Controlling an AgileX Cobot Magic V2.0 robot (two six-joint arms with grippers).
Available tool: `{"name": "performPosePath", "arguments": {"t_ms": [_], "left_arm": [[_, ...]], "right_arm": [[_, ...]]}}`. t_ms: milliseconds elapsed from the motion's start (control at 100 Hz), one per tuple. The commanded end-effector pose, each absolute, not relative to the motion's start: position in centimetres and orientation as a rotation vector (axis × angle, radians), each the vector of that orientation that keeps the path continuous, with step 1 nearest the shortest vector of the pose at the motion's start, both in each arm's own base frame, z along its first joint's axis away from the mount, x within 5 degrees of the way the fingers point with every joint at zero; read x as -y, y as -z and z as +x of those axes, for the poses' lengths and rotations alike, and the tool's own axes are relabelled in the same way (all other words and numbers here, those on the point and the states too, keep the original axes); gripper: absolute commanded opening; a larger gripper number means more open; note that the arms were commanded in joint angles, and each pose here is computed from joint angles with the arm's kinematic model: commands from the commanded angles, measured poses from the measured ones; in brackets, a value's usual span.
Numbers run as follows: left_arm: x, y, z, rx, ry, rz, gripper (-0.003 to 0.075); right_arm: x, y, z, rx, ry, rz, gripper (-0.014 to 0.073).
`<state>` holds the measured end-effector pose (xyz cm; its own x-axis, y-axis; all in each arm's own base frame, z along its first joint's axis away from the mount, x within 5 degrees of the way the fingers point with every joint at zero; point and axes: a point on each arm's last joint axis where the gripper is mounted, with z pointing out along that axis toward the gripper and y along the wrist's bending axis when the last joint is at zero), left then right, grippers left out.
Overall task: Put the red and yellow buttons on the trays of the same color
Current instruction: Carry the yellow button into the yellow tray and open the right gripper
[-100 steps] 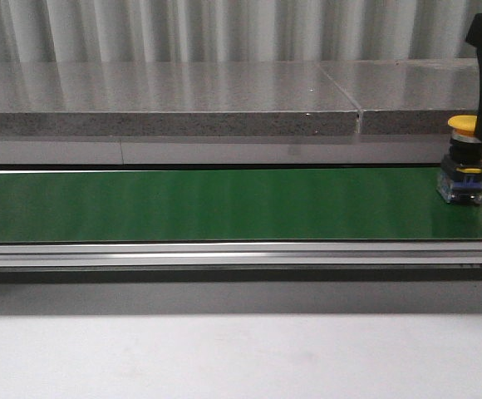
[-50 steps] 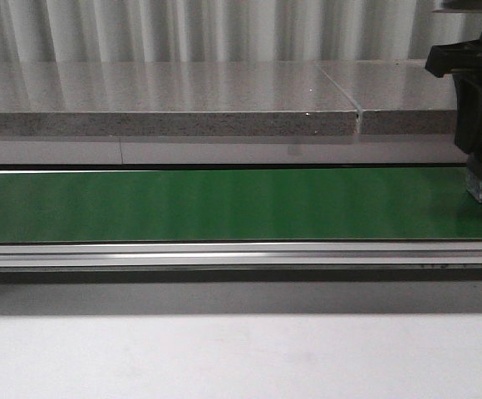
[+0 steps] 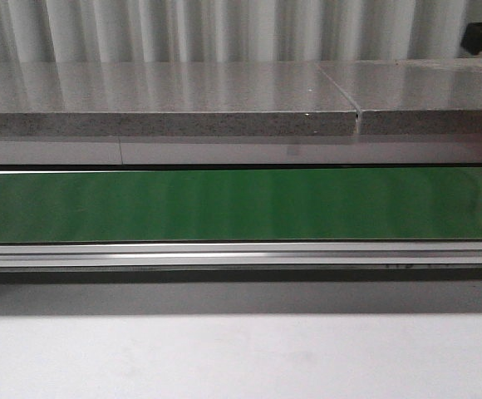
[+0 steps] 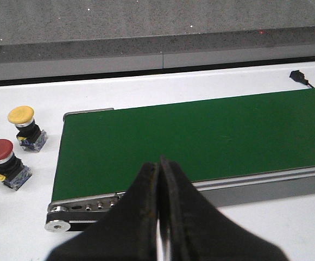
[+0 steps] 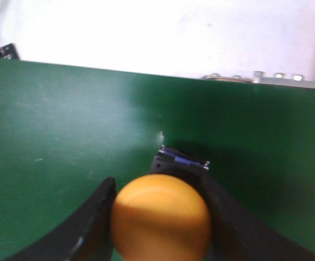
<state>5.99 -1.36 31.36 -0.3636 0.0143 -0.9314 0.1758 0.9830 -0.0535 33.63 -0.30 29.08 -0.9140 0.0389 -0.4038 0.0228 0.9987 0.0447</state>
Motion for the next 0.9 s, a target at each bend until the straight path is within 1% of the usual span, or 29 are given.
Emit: {"name": "performPosePath", "arguments": {"t_ms": [0, 150, 350, 430, 530, 670, 890], "left_arm": [[1.5, -32.7, 6.2, -1.851, 0.190, 0.128, -0.0020], [1.5, -32.7, 6.2, -1.851, 0.190, 0.128, -0.0020], [1.5, -32.7, 6.2, -1.851, 0.190, 0.128, -0.0020], [1.5, -32.7, 6.2, -1.851, 0.190, 0.128, -0.0020], [1.5, -32.7, 6.2, -1.851, 0.190, 0.128, -0.0020], [1.5, -32.7, 6.2, -1.851, 0.190, 0.128, -0.0020], [1.5, -32.7, 6.2, -1.851, 0.190, 0.128, -0.0020]], "right_arm": [[2.4, -32.4, 32.5, -2.608, -0.017, 0.129, 0.0171], [6.1, -33.1, 31.4, -2.577, 0.016, 0.319, 0.0171], [10.8, -33.0, 29.8, -2.578, 0.064, 0.531, 0.0171], [12.4, -32.7, 29.3, -2.549, 0.083, 0.611, 0.0171], [14.7, -31.6, 28.3, -2.529, 0.097, 0.747, 0.0171], [16.5, -30.2, 27.2, -2.482, 0.114, 0.863, 0.0171], [16.7, -28.6, 27.2, -2.445, 0.109, 0.876, 0.0171]]}}
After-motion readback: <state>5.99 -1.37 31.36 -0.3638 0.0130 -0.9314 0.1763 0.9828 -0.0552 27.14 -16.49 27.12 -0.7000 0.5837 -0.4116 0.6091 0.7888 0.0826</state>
